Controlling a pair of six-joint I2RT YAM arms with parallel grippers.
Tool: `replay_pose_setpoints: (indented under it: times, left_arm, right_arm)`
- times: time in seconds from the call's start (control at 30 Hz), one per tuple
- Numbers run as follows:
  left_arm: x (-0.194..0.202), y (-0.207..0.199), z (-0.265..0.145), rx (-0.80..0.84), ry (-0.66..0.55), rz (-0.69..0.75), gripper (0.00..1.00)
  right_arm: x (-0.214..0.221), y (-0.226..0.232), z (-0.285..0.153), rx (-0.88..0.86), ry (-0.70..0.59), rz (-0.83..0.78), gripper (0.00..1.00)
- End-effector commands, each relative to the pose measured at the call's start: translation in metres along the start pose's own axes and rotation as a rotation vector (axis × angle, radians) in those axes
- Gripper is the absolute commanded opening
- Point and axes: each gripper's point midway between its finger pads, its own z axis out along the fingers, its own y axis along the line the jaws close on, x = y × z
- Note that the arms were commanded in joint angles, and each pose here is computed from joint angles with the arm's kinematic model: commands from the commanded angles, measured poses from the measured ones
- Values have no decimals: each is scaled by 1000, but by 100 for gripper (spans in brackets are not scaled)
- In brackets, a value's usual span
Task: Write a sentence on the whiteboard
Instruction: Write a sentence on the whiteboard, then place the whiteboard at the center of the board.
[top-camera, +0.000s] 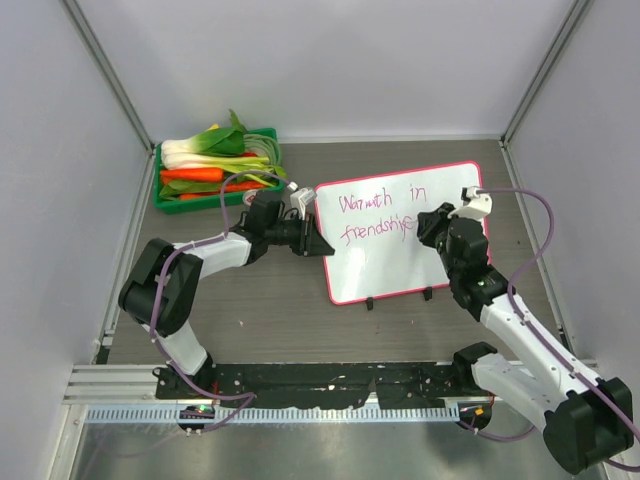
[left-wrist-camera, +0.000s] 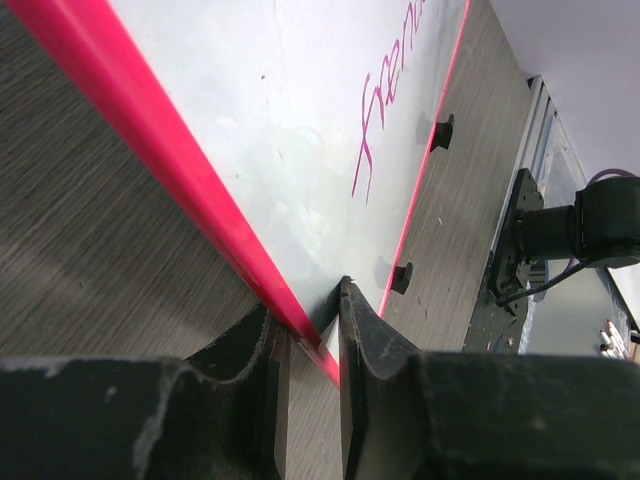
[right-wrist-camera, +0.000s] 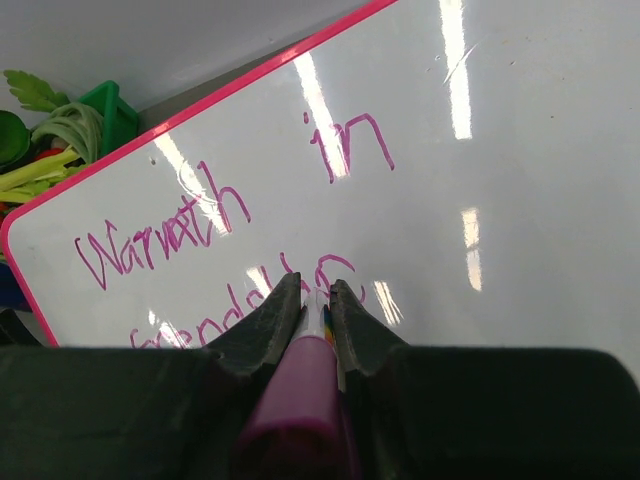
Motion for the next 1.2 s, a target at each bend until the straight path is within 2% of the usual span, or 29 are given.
replay_pose_setpoints:
  times: [0.0, 0.73, 0.97, 1.17]
  left_arm:
    - [36, 35, 3, -140, 90, 45, 0]
    - [37, 34, 4, -135, 93, 42, 0]
    - [36, 34, 4, -137, 92, 43, 0]
    - [37, 34, 4, -136, 92, 43, 0]
  right_arm:
    - [-11, -10, -8, 40, -42, -22, 1]
    - [24, -36, 1, 123, 24, -66, 1]
    - [15, -31, -2, 111, 18, -70, 1]
    - [-17, -9, -16, 31, -50, -32, 2]
